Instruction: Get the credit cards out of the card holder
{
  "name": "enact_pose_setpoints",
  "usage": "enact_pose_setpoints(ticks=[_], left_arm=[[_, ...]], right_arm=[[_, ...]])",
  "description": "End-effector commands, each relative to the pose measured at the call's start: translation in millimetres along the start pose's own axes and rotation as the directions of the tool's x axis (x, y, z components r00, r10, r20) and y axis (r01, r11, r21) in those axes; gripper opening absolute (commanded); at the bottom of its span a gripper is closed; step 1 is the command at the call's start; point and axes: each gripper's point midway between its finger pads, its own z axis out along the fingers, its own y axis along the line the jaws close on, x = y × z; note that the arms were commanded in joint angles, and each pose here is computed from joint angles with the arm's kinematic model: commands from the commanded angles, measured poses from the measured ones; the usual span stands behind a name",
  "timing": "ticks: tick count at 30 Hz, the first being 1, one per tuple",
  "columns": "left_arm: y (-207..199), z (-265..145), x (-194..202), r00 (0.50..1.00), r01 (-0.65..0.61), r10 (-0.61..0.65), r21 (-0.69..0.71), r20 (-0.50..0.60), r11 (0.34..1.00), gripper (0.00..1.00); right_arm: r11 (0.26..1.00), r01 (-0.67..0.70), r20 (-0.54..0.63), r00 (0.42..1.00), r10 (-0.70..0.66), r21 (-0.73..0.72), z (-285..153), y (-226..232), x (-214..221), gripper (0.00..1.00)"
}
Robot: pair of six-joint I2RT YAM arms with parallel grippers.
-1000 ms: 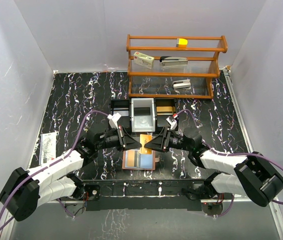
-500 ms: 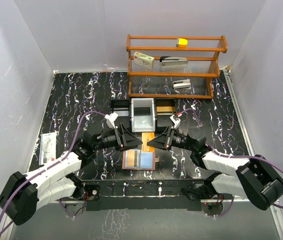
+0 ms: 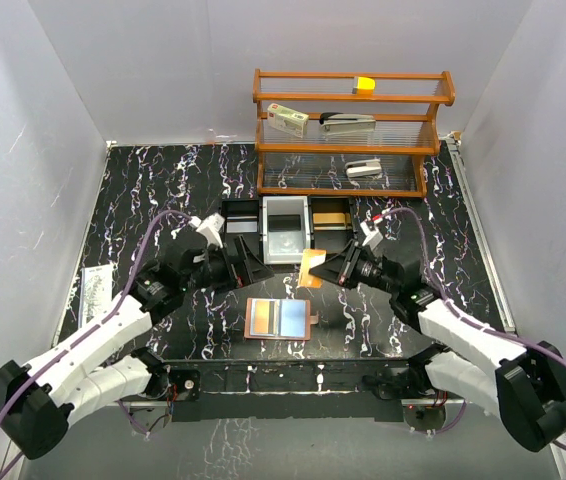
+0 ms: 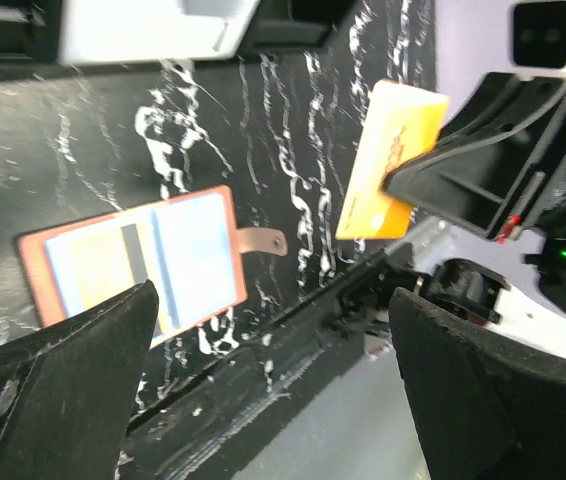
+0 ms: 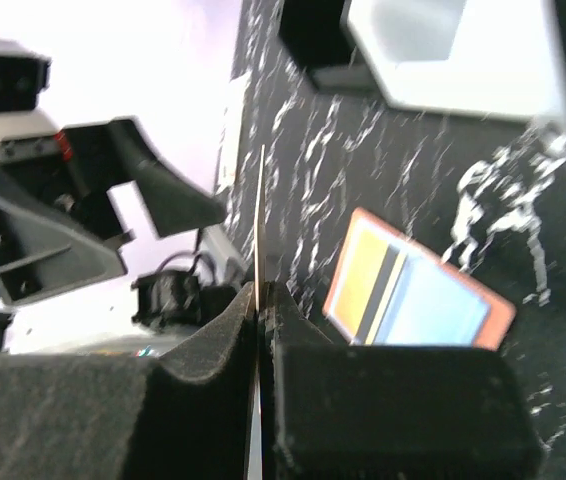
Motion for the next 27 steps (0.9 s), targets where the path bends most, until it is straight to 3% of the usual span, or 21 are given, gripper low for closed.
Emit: enact_pose_setpoints(ticks=[1, 10, 13, 16, 20, 23, 27], left_arm=[[31, -28, -18, 0.991, -0.110, 0.125, -0.249, 0.046, 0.962, 0.99], [42, -71, -58, 0.945, -0.232, 0.312, -0.466, 0.100, 0.854, 0.99], [48, -73, -63, 0.927, -0.276, 0.365, -0.496, 0.090, 0.823, 0.99], [55, -76, -66, 0.916, -0.315, 0.400, -0.541, 0.043, 0.780, 0.99], [56, -77, -71, 0.900, -0.356, 0.436, -0.553, 0.015, 0.753, 0.99], [61, -79, -77, 0.883, -0.381, 0.469, -0.570, 0.009, 0.728, 0.99], [72, -80, -84, 0.889, -0.368, 0.458, -0.588, 0.004, 0.721, 0.99]], right_arm=[[0.973, 0.140, 0.097, 0.982, -0.160, 0.186, -7, -11, -46, 0.00], [0.926, 0.250, 0.139, 0.945, -0.297, 0.283, -26, -18, -118, 0.00], [0.884, 0.350, 0.119, 0.908, -0.401, 0.310, -21, -16, -136, 0.00], [0.807, 0.479, 0.098, 0.837, -0.539, 0.346, -18, -13, -159, 0.00], [0.647, 0.646, 0.090, 0.676, -0.731, 0.406, -22, -6, -186, 0.00], [0.475, 0.752, 0.047, 0.512, -0.858, 0.457, -29, -4, -199, 0.00], [0.259, 0.871, -0.014, 0.292, -0.956, 0.418, -26, 7, -197, 0.00]])
